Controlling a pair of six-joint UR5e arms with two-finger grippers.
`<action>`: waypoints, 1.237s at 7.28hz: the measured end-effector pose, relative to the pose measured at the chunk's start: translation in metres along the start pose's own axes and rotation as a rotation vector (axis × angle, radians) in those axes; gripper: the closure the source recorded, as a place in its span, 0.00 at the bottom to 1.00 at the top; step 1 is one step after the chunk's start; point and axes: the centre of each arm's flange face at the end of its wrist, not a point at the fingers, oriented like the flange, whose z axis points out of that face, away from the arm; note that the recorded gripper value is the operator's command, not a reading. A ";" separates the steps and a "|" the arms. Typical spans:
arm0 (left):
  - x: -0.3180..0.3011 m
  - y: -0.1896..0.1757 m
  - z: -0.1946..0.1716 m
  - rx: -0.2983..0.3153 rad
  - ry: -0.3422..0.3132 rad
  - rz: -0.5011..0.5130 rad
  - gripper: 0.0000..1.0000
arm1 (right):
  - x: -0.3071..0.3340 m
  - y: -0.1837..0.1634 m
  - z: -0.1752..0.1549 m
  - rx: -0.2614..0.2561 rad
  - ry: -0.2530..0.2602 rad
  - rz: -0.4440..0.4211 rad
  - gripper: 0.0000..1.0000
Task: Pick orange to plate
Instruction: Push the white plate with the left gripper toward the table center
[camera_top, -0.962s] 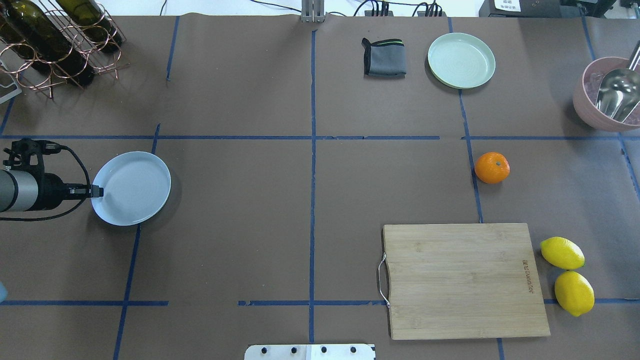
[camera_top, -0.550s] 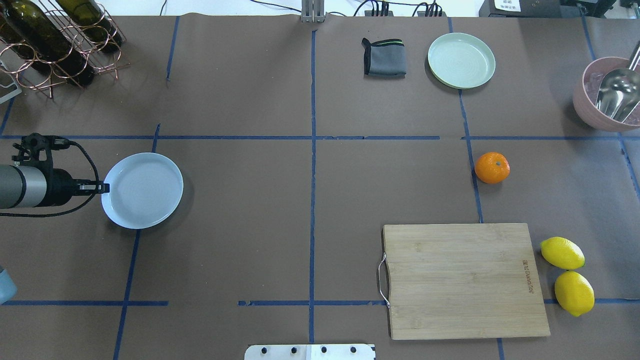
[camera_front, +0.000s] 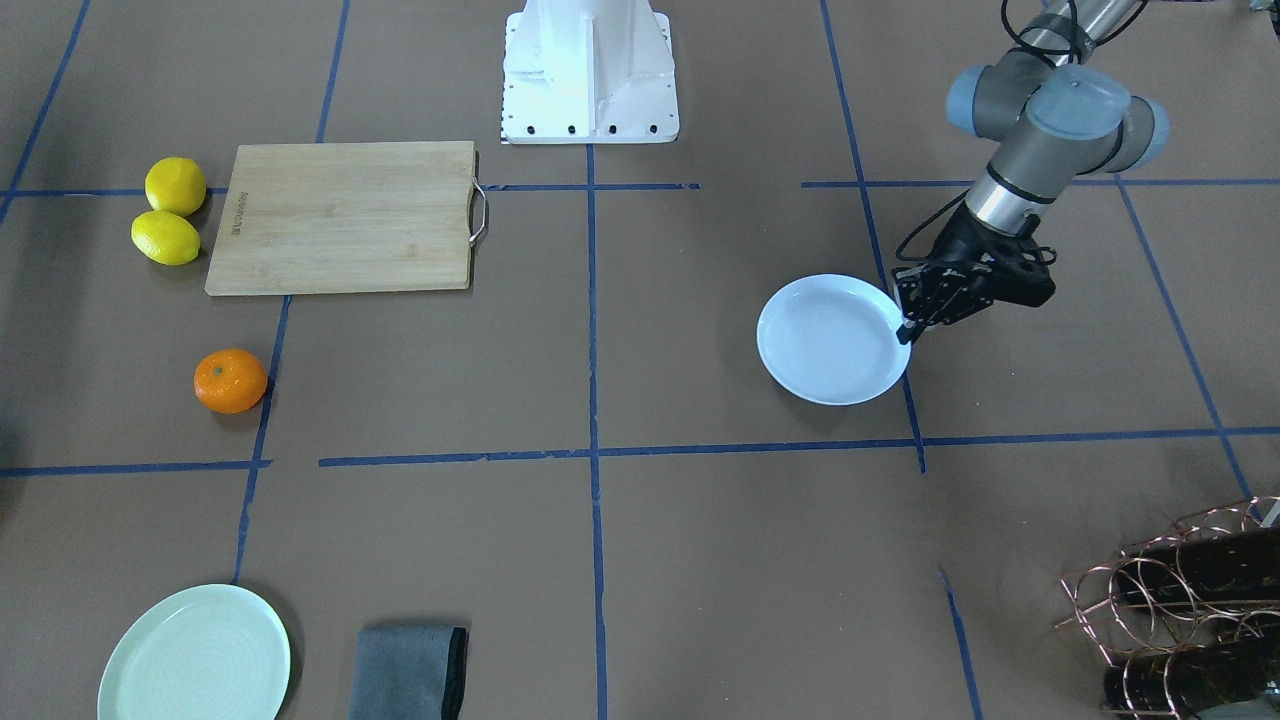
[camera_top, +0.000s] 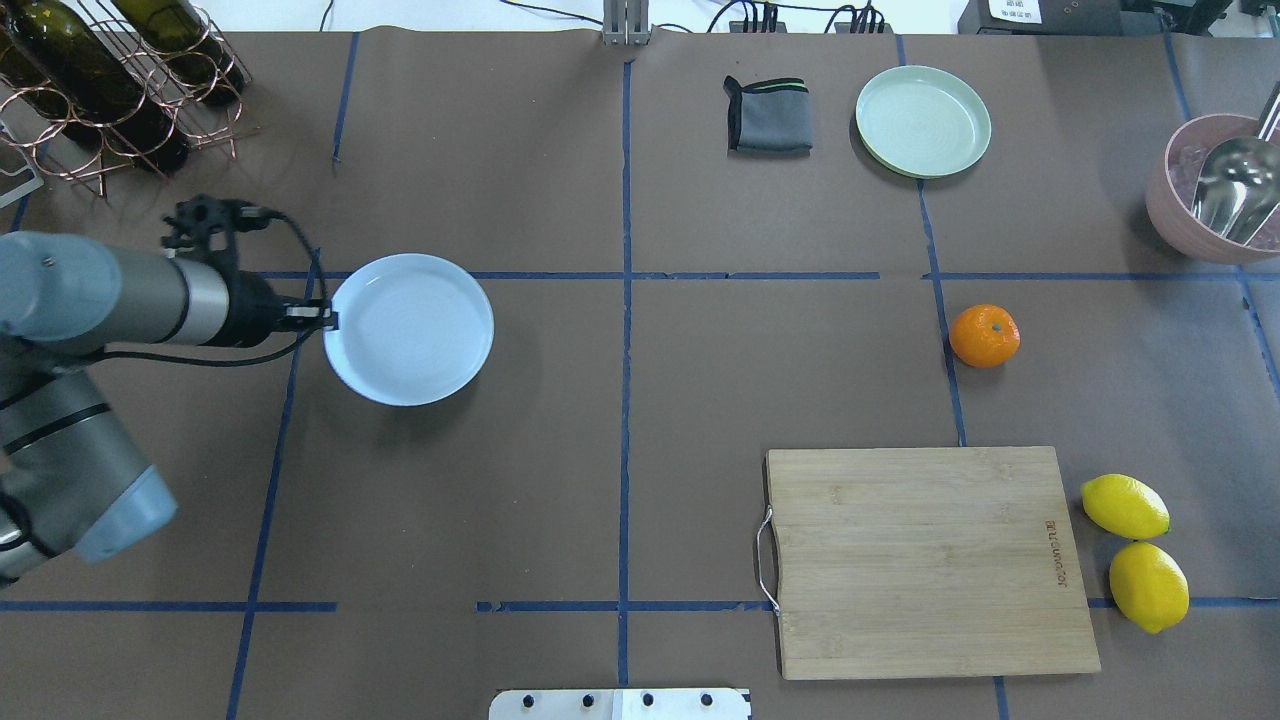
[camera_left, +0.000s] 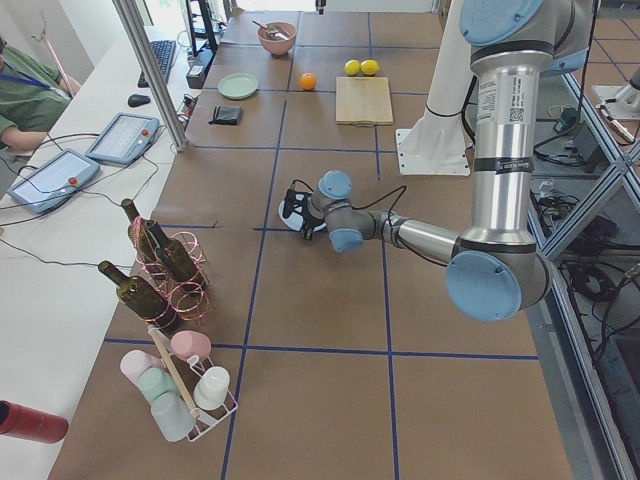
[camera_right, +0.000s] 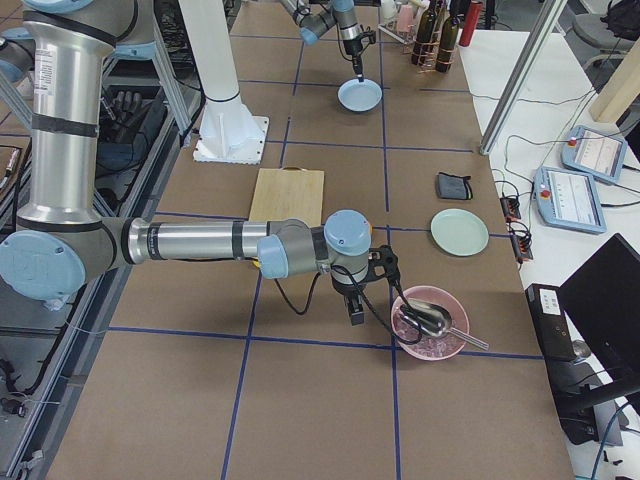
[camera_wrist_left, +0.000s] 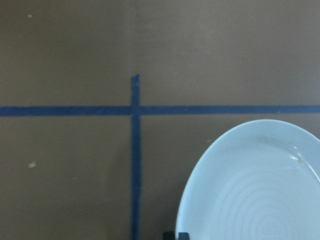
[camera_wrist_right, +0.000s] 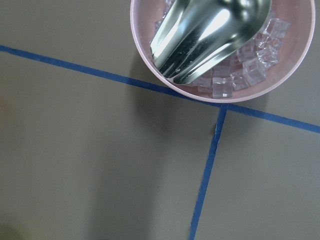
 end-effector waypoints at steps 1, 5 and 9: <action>0.050 -0.016 0.017 -0.017 -0.001 -0.022 1.00 | 0.000 0.000 0.000 0.001 0.000 0.000 0.00; 0.182 0.004 0.078 -0.042 0.026 -0.009 1.00 | -0.001 -0.002 -0.001 0.003 0.000 -0.003 0.00; 0.202 0.007 0.091 -0.047 0.026 0.007 0.00 | -0.001 -0.002 -0.001 0.003 0.000 -0.003 0.00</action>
